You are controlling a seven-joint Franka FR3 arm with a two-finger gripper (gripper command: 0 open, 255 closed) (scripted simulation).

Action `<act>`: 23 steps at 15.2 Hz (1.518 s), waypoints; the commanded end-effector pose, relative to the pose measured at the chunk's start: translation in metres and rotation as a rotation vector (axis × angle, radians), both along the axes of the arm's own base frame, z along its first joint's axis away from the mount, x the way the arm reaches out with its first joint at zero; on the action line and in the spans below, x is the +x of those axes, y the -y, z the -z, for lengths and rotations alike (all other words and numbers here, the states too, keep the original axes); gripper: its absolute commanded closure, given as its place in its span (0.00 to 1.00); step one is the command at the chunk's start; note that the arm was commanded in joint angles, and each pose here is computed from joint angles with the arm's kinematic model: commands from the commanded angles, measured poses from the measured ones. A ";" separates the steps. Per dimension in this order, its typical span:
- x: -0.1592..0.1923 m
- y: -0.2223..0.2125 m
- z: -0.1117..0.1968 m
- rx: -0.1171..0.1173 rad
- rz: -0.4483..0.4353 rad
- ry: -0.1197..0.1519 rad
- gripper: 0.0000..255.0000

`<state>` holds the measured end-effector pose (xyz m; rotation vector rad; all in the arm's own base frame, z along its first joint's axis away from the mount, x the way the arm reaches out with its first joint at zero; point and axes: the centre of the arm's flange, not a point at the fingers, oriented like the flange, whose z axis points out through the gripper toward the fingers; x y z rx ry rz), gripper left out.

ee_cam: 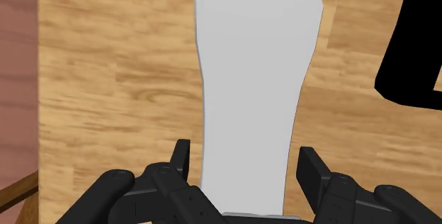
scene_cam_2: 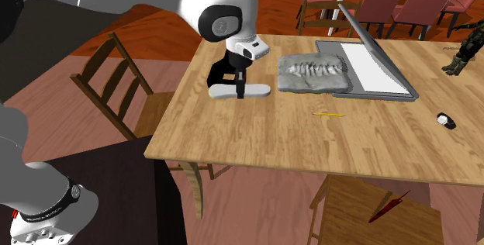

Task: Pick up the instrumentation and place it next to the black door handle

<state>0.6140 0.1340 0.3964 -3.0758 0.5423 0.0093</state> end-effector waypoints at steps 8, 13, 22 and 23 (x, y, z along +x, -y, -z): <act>-0.046 -0.082 0.008 0.000 0.001 0.001 1.00; -0.046 -0.082 0.035 0.000 0.001 0.001 1.00; -0.046 -0.082 0.082 0.000 0.001 0.001 1.00; -0.046 -0.082 0.087 0.000 0.001 0.001 1.00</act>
